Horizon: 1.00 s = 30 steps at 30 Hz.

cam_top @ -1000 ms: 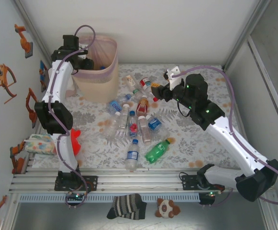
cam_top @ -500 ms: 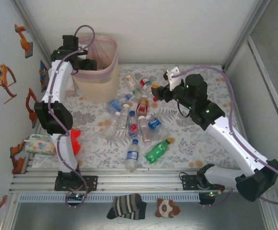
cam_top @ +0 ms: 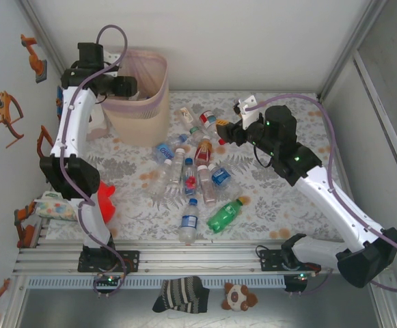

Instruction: Put the plastic bottles in the bin

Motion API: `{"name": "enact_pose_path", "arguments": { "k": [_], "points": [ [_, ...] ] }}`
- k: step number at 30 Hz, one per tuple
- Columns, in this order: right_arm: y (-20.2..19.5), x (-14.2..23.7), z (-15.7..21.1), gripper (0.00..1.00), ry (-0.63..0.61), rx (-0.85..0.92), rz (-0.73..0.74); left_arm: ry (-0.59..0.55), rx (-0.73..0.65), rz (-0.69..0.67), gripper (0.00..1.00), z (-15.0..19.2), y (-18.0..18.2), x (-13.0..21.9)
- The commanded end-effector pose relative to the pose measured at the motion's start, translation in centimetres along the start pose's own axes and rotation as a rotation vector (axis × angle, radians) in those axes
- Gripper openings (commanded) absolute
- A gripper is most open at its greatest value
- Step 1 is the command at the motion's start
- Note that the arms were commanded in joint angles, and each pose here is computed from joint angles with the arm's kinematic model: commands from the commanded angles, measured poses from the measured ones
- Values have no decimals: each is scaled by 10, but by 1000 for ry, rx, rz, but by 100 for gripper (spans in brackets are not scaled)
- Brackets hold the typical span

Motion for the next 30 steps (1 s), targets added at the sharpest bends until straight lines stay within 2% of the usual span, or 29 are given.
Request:
{"name": "enact_pose_path", "arguments": {
  "k": [1, 13, 19, 30],
  "points": [
    [-6, 14, -24, 66, -53, -3, 28, -51, 21, 65, 75, -8, -14, 26],
    [5, 15, -8, 66, 14, -48, -25, -146, 76, 207, 75, -5, -38, 70],
    [12, 17, 5, 65, 71, -75, -52, -193, 105, 260, 75, 10, -44, 87],
    [23, 15, 47, 62, 260, -207, -63, -216, 148, 352, 75, 53, -58, 104]
  ]
}}
Point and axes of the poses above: each hand's point on the last joint's axis, 136 mm out from that joint toward the fingers, its own x axis back along the fingers, its own y axis along the line the jaws close on, z = x × y, the point moved 1 cm from there along x, back along the fingers, and after that the axes turned 13 degrees about x, right-handed, at the moved point
